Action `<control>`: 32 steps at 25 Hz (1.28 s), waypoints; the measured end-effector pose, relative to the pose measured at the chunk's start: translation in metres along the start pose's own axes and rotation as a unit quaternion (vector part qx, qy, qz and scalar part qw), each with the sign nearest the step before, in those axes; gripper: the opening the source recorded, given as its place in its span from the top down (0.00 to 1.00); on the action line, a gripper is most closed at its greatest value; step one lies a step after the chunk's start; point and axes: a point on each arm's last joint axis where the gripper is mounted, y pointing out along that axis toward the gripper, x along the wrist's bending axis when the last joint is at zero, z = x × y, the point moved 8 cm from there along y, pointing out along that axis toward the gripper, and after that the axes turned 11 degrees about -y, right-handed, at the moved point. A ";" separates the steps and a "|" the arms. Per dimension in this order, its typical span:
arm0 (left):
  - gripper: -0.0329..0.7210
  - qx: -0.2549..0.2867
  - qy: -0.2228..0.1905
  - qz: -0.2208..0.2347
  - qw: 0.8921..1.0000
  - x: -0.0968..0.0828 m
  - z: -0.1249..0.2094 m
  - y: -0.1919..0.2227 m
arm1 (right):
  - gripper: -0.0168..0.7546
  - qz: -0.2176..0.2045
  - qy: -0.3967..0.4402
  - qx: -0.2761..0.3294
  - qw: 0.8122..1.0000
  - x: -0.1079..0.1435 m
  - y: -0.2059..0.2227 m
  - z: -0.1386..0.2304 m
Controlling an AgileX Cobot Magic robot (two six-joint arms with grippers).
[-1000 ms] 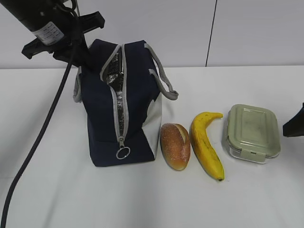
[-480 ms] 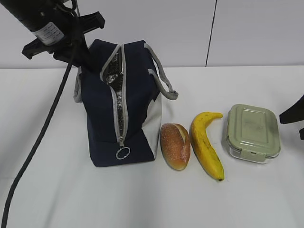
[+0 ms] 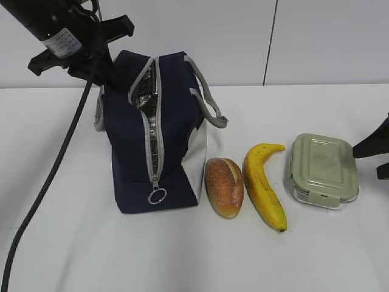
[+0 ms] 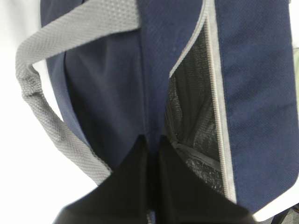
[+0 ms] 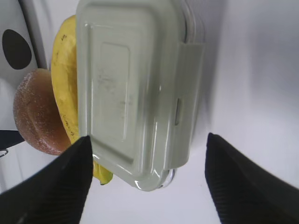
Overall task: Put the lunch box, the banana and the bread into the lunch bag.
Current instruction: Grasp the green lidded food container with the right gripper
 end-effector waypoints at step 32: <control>0.96 -0.002 0.003 -0.007 1.000 0.002 -0.001 0.000 | 0.23 -0.116 0.033 -0.004 0.993 -0.023 0.055 -0.007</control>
